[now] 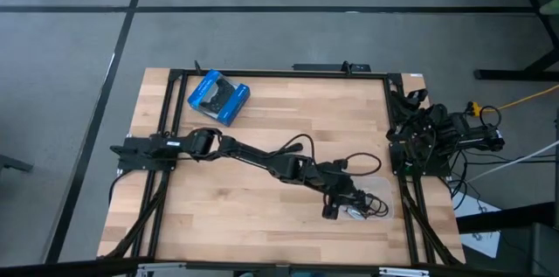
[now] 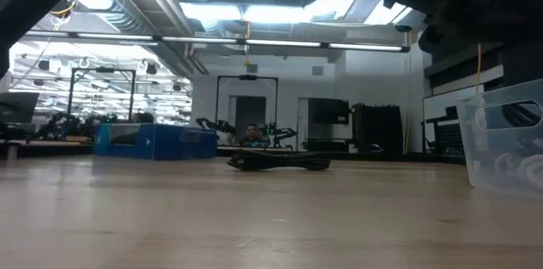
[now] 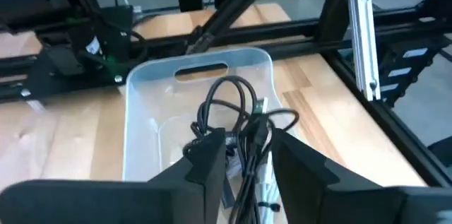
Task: Pick and place USB-C Cables
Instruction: Put the black charger cable into the transparent container
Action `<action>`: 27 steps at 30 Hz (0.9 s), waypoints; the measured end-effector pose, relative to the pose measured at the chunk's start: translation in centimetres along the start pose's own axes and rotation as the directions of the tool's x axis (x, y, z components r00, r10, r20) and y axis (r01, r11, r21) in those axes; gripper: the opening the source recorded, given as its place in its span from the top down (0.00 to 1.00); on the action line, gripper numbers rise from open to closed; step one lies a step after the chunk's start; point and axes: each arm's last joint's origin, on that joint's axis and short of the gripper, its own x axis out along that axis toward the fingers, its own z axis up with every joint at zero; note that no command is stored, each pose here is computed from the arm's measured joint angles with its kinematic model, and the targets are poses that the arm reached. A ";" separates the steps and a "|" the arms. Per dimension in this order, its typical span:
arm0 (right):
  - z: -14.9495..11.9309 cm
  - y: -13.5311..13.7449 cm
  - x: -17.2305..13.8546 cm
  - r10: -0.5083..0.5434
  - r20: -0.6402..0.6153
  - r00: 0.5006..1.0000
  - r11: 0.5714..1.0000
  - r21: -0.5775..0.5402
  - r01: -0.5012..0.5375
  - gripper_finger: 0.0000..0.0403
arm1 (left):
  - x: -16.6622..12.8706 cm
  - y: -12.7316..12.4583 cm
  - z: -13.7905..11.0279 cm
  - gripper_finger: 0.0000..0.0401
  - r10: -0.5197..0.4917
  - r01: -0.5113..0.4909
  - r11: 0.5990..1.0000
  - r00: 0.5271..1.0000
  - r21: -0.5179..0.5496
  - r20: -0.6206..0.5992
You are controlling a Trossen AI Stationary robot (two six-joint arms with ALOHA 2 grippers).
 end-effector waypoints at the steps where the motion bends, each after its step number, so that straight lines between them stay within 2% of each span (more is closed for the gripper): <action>1: 0.0 0.0 0.0 0.000 -0.001 1.000 1.000 0.000 0.000 0.83 | 0.0 0.0 0.1 0.72 0.005 -0.005 1.000 1.000 0.000 0.004; 3: 0.0 0.0 0.0 0.000 -0.001 1.000 1.000 -0.001 0.000 0.83 | -0.1 0.1 0.1 0.70 0.030 -0.031 0.999 1.000 0.010 0.001; 6: -0.1 0.0 0.0 0.003 -0.010 1.000 1.000 -0.008 -0.003 0.83 | -0.5 0.3 0.1 0.70 0.066 -0.061 0.995 0.996 0.084 -0.055; 11: -0.4 0.1 0.0 0.012 -0.033 0.999 1.000 -0.025 -0.013 0.83 | -4.2 1.6 3.1 0.70 0.161 -0.145 0.982 0.978 0.124 -0.130; 17: -0.5 0.2 0.0 0.014 -0.042 0.999 0.999 -0.032 -0.015 0.83 | -7.7 3.0 3.8 0.70 0.295 -0.249 0.952 0.903 0.180 -0.313; 21: -0.6 0.2 0.0 0.019 -0.057 0.998 0.999 -0.043 -0.021 0.83 | -10.3 5.3 4.6 0.70 0.342 -0.292 0.939 0.856 0.184 -0.387; 24: -0.9 0.3 0.0 0.028 -0.082 0.996 0.998 -0.062 -0.033 0.83 | -10.9 7.6 3.5 0.70 0.362 -0.330 0.931 0.800 0.154 -0.478; 27: -1.1 0.4 -0.1 0.035 -0.101 0.994 0.996 -0.076 -0.042 0.83 | -11.7 10.0 2.6 0.70 0.323 -0.346 0.936 0.765 0.067 -0.557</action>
